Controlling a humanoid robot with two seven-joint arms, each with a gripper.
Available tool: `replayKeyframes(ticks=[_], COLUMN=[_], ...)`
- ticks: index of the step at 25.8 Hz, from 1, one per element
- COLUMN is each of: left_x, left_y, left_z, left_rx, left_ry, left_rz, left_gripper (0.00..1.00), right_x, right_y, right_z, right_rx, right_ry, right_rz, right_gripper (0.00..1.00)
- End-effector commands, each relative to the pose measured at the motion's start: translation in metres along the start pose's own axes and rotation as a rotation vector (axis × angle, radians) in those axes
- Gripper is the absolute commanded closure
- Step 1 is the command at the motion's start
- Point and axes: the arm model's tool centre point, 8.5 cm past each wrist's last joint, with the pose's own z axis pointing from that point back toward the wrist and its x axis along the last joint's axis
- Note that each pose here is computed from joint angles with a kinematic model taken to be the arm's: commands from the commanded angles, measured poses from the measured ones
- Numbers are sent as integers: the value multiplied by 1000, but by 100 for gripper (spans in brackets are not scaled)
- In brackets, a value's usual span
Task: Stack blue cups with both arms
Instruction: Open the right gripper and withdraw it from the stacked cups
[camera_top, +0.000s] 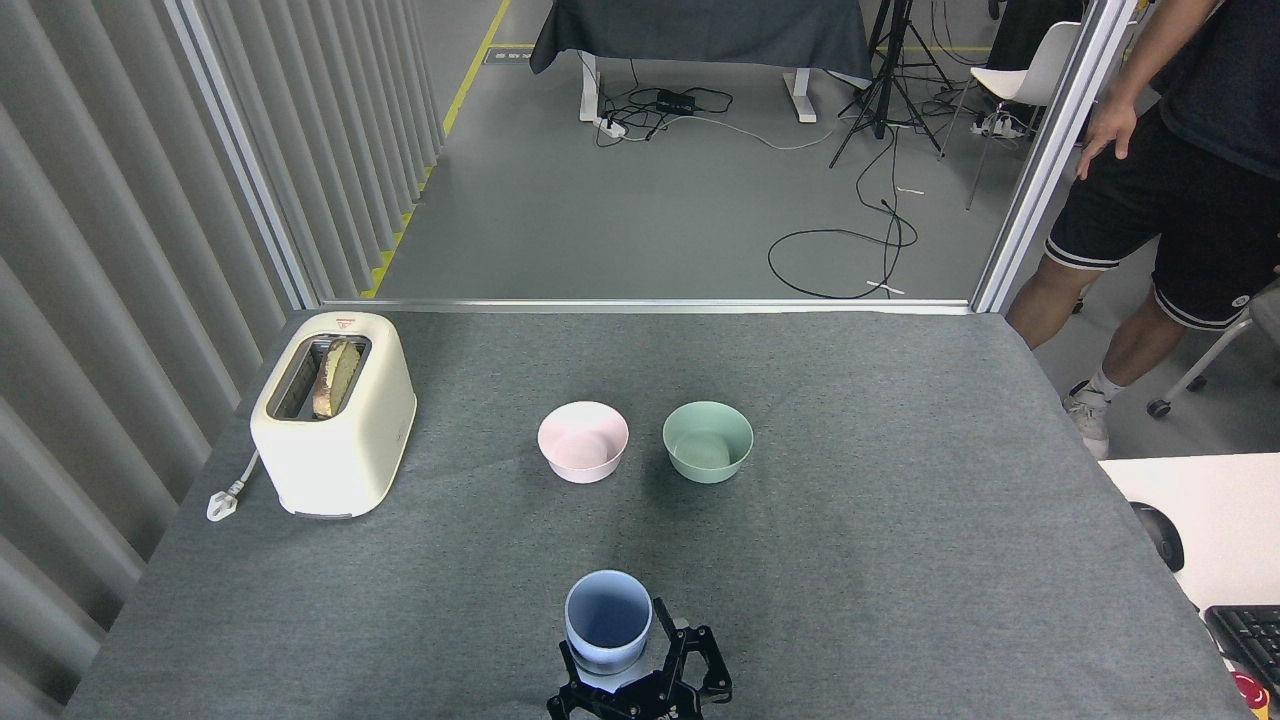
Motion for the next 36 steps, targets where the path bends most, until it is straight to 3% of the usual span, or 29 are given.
replayKeyframes(ticks=[1,7,11,13,17,20,24,30,36], left_x=[-1,-2,-2,-2,-1,-1,1,7,11], left_y=[0,0,0,0,4,9,13,21,21], left_z=[-1,-1,0,0,-1,-4,-6,-9,-9], left_rx=[1,1,1,2,13,29,43,69,68], left_ry=[1,4,5,5,3,-1,-6,-50,-127], left_rz=[-1,3,2,3,6,7,10,26,53], left_gripper=[0,0,0,0,0,0,0,0,0], right_x=[1,-5,-18,-32,-80,-100,-102,-100,-108], right_y=[-7,-49,-76,-81,-47,-1,42,70,77], right_z=[-1,-1,2,2,16,51,102,143,151], right_rx=[-22,-217,-374,-408,-326,-201,-88,-45,-22], right_ry=[-3,5,47,92,236,292,293,333,362], right_rz=[-1,-22,-126,-152,-137,-113,-94,-217,-219], right_gripper=[0,0,0,0,0,0,0,0,0])
